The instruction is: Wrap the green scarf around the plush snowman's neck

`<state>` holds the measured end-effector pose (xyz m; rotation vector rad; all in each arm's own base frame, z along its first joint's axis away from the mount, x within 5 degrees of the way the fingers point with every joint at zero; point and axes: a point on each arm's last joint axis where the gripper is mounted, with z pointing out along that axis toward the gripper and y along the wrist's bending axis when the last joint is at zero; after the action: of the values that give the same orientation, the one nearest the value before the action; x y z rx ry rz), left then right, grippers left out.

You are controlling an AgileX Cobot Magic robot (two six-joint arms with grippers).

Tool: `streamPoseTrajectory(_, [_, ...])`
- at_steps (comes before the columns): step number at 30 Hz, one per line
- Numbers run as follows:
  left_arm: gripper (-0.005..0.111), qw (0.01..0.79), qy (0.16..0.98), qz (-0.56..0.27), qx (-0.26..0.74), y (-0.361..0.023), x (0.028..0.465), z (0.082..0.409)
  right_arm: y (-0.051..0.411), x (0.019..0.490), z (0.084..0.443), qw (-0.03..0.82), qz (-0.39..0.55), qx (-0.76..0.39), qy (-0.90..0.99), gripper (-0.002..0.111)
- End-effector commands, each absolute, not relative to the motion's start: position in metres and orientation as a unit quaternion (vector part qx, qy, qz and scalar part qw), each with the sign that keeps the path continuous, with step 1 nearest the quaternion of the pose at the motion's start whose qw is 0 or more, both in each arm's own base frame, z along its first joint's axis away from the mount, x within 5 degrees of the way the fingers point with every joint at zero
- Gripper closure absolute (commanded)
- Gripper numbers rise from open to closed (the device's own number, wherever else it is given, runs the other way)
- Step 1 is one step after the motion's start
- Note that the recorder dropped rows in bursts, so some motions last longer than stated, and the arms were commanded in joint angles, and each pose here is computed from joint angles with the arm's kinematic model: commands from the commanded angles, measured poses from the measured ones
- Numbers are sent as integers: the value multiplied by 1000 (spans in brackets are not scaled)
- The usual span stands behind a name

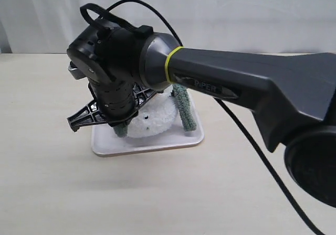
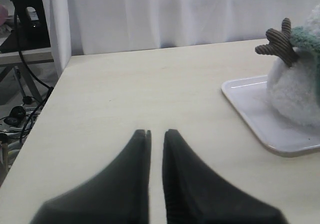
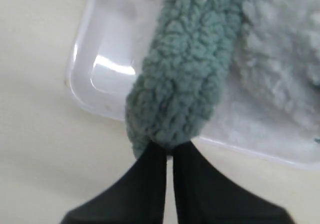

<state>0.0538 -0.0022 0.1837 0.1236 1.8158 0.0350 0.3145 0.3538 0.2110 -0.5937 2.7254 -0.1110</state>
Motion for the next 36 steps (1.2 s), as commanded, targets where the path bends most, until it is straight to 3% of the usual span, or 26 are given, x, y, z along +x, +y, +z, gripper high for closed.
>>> streamPoseTrajectory(1, [96,619,784,16,53,-2,54,184,349,308,217,151,-54,-247,956,104])
streamPoseTrajectory(10, [96,619,784,16,53,-2,54,184,349,305,213,133,-49,-275,951,104])
streamPoseTrajectory(19, [96,619,784,16,53,-2,54,184,331,298,178,94,-114,-289,946,104])
streamPoseTrajectory(36, [96,619,784,16,53,-2,54,184,324,301,172,105,-157,-309,932,104])
